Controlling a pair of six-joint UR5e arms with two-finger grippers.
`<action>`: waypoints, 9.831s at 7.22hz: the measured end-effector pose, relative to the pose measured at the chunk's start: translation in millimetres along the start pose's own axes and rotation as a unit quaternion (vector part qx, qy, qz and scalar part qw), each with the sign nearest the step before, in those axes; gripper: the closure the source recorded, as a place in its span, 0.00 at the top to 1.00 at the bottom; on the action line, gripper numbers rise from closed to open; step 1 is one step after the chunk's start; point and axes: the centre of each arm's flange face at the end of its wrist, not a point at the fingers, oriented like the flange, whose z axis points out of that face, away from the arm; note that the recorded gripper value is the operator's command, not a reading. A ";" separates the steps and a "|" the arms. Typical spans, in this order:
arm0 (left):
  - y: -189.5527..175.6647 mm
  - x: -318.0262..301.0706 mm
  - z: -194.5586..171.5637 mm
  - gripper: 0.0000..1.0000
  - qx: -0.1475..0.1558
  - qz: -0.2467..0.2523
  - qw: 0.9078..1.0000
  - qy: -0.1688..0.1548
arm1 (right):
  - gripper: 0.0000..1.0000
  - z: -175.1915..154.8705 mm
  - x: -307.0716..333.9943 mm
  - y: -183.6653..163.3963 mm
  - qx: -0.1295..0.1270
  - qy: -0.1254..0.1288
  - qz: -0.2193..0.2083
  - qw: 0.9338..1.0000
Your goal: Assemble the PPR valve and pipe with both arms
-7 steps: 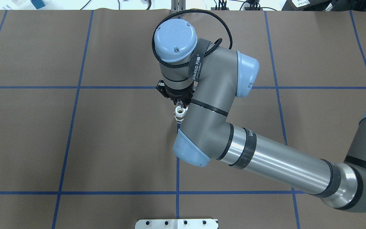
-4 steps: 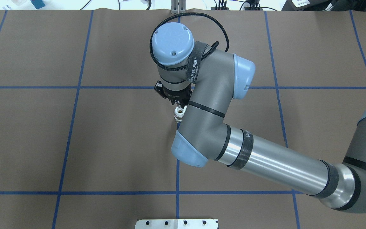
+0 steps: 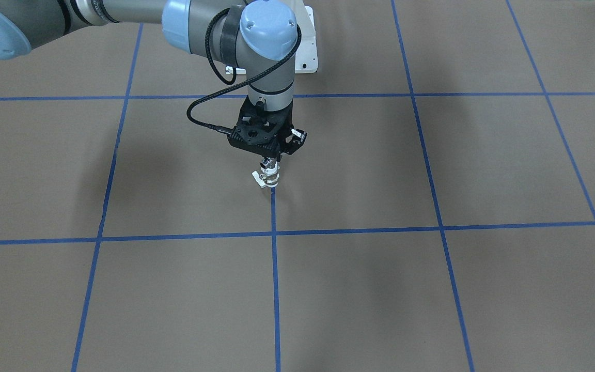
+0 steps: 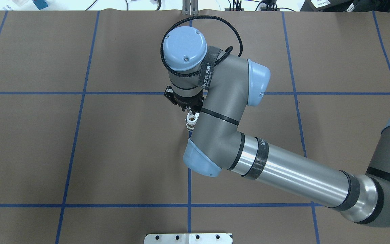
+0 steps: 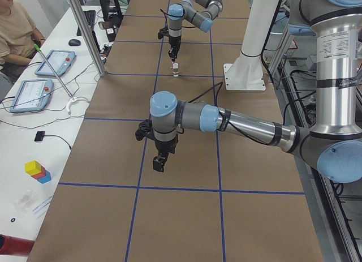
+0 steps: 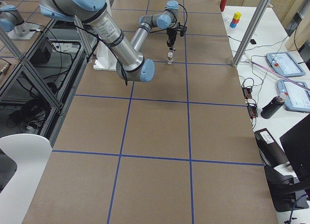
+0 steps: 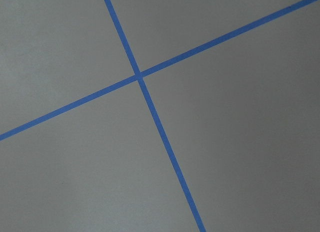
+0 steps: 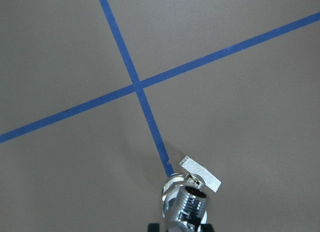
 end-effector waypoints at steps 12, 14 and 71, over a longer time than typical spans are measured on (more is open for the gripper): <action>-0.5 1.3 -1.6 1.00 0.002 0.001 1.000 0.000 | 0.00 14.6 3.3 9.5 -0.001 0.011 -0.005 1.000; -0.6 1.7 -2.0 1.00 0.002 0.002 1.000 0.000 | 0.00 15.3 2.8 10.6 -0.001 0.011 -0.006 1.000; 26.3 -13.1 35.9 1.00 -0.018 -0.055 0.995 0.077 | 1.00 -38.8 748.4 -264.2 -0.055 0.090 -0.181 0.978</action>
